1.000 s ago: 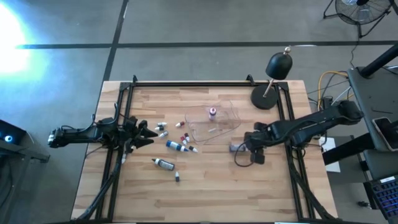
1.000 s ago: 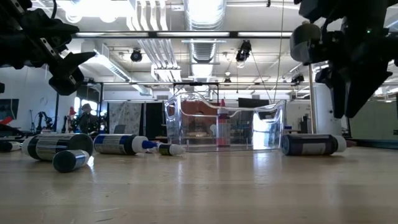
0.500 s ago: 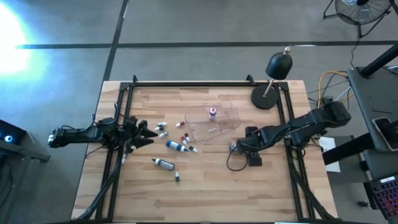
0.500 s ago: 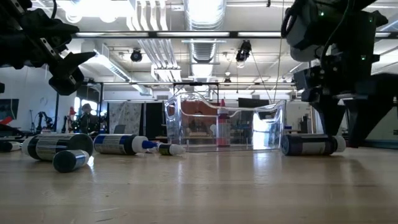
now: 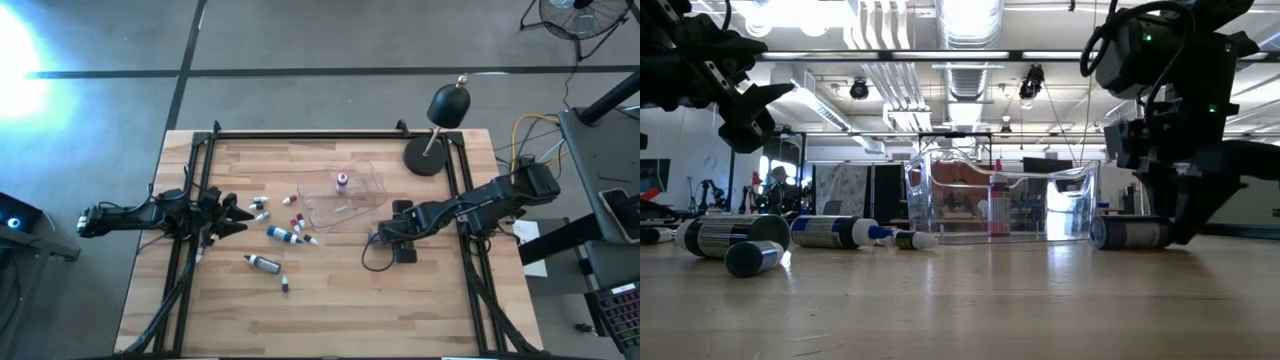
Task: Pick & Place food coloring
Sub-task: Put the large purple food coloring bottle into the transparent container
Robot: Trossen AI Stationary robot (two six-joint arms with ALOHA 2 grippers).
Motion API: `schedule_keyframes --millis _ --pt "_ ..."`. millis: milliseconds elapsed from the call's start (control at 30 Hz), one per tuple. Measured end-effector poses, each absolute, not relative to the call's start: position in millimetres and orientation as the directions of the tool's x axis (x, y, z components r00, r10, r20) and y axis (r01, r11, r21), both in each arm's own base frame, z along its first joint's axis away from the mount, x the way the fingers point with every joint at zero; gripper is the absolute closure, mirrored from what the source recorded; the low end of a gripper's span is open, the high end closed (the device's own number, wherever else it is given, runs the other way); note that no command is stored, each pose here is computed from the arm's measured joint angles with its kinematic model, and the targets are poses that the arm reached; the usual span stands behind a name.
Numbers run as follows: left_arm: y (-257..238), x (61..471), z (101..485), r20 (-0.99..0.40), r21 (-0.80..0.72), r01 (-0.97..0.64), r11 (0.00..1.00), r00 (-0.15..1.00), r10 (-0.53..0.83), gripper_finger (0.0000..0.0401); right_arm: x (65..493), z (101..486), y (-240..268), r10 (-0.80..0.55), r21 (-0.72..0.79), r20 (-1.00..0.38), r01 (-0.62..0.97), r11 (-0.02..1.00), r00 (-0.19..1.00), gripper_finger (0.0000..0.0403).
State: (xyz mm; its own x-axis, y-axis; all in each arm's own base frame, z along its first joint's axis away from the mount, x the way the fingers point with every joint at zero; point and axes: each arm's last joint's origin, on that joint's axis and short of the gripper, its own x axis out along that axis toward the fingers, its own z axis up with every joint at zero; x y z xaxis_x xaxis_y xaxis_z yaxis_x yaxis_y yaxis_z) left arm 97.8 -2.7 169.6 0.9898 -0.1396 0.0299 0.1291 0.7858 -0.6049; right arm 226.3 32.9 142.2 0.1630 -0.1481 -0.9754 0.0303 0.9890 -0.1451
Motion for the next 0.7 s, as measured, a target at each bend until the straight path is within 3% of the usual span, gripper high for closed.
schedule_keyframes --millis 200,300,467,600,700 --pt "-3 98 170 0.030 -0.605 0.129 0.786 0.990 -0.140 0.0204 225 143 34 -0.099 -0.099 -0.985 0.006 0.995 0.138 0.0301" --pt "-3 98 170 0.030 -0.605 0.129 0.786 0.990 -0.140 0.0204 226 147 36 -0.033 -0.029 -0.992 0.033 0.999 0.124 0.0302" --pt "-3 98 170 0.030 -0.605 0.129 0.786 0.990 -0.140 0.0204 227 163 35 0.148 0.145 -0.989 0.264 0.954 0.011 0.0302" --pt "-3 98 170 0.030 -0.605 0.129 0.785 0.990 -0.140 0.0204 221 172 31 0.343 0.235 -0.933 0.537 0.810 -0.110 0.0296" --pt "-3 98 170 0.030 -0.605 0.130 0.786 0.990 -0.140 0.0204 214 178 32 0.417 0.229 -0.890 0.608 0.760 -0.186 0.0286"
